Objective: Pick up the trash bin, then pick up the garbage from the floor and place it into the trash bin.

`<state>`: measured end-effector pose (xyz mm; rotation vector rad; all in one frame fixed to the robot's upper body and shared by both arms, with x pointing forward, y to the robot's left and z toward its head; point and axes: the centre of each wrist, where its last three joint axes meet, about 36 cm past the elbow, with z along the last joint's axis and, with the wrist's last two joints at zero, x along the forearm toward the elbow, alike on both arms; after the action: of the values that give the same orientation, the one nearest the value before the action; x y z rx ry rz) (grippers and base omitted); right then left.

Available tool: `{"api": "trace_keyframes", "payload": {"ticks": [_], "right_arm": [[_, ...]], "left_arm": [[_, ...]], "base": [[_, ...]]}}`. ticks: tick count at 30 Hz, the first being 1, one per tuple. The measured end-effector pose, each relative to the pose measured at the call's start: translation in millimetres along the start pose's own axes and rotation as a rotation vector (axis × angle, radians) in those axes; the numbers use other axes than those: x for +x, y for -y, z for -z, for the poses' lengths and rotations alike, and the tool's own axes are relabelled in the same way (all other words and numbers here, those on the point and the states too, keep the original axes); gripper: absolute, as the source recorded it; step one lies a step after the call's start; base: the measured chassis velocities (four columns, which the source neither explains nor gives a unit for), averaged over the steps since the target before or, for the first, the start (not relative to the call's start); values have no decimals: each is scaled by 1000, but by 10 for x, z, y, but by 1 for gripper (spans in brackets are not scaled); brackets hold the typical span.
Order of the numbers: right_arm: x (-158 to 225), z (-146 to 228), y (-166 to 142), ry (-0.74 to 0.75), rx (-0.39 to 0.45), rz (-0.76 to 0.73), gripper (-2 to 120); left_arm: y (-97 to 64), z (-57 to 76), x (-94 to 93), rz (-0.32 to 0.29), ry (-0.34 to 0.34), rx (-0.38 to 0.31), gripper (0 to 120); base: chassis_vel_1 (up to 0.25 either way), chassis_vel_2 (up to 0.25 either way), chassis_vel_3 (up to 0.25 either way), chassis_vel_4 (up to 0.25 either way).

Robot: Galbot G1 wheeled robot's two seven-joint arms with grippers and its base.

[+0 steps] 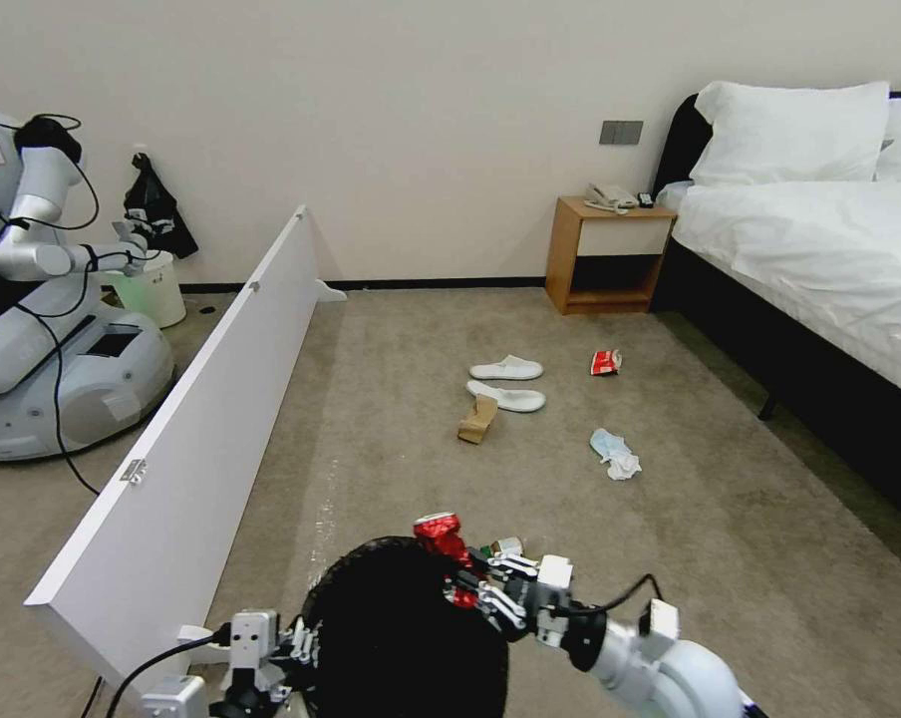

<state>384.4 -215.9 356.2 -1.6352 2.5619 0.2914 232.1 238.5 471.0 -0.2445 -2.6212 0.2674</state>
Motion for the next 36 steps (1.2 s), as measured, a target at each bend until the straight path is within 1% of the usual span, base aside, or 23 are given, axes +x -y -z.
{"api": "trace_keyframes", "payload": {"ticks": [1, 3, 4, 6, 7, 8, 9, 10, 12, 15, 17, 18, 20, 21, 23, 24, 25, 26, 28, 31, 33, 34, 36], "right_arm": [[0, 0, 0, 0, 0, 0, 36], [-37, -29, 17, -9, -3, 2, 45], [-37, -29, 17, -9, -3, 2, 45], [-80, -65, 35, -17, -6, 8, 57], [-80, -65, 35, -17, -6, 8, 57], [-89, -64, 45, -15, -6, 6, 61], [-99, -47, 60, -3, -6, 0, 67], [-99, -47, 60, -3, -6, 0, 67], [-105, 22, 97, 25, -6, -11, 79], [-96, 52, 115, 31, 0, -14, 85], [-37, 156, 164, 58, 12, -50, 96], [-37, 156, 164, 58, 12, -50, 96], [135, 289, 240, 103, 38, -180, 99], [135, 289, 240, 103, 38, -180, 99], [358, 335, 270, 91, 62, -342, 100], [549, 338, 274, 65, 99, -466, 100], [549, 338, 274, 65, 99, -466, 100], [748, 300, 235, 34, 144, -583, 100], [1050, 255, 166, -18, 205, -711, 100], [1187, 272, 124, -51, 233, -755, 100], [1518, 260, -65, -161, 280, -858, 100], [1518, 260, -65, -161, 280, -858, 100], [1756, 216, -215, -220, 307, -959, 100]], "left_arm": [[0, 0, 0, 0, 0, 0, 4], [-5, 3, -23, -1, 1, 2, 4], [-5, 3, -23, -1, 1, 2, 4], [-7, 4, -48, -5, 2, 6, 4], [-7, 4, -48, -5, 2, 6, 4], [-10, 5, -54, -5, 3, 7, 4], [-27, 8, -67, -1, 4, 8, 4], [-27, 8, -67, -1, 4, 8, 4], [-69, 18, -100, 6, 8, 8, 4], [-85, 28, -114, 9, 10, 10, 4], [-110, 64, -137, 10, 18, 16, 4], [-110, 64, -137, 10, 18, 16, 4], [-160, 125, -158, 10, 31, 21, 4], [-160, 125, -158, 10, 31, 21, 4], [-211, 168, -182, 12, 37, 16, 4], [-240, 197, -198, 10, 42, 12, 4], [-240, 197, -198, 10, 42, 12, 4], [-263, 221, -215, 7, 46, 7, 4], [-305, 238, -259, 5, 45, -3, 4], [-332, 234, -287, 8, 42, -7, 4], [-444, 208, -390, 37, 30, -18, 4], [-444, 208, -390, 37, 30, -18, 4], [-511, 215, -446, 51, 23, -33, 4]], "base": [[0, 0, 0, 0], [0, 0, 0, 0], [0, 0, 0, 0], [0, 0, 0, 0], [0, 0, 0, 0], [0, 0, 0, 0], [0, 0, 0, 0], [0, 0, 0, 0], [0, 0, 0, 0], [0, 0, 0, 0], [0, 0, 0, 0], [0, 0, 0, 0], [0, 0, 0, 0], [0, 0, 0, 0], [0, 0, 0, 0], [0, 0, 0, 0], [0, 0, 0, 0], [0, 0, 0, 0], [0, 0, 0, 0], [0, 0, 0, 0], [0, 0, 0, 0], [0, 0, 0, 0], [0, 0, 0, 0]]}}
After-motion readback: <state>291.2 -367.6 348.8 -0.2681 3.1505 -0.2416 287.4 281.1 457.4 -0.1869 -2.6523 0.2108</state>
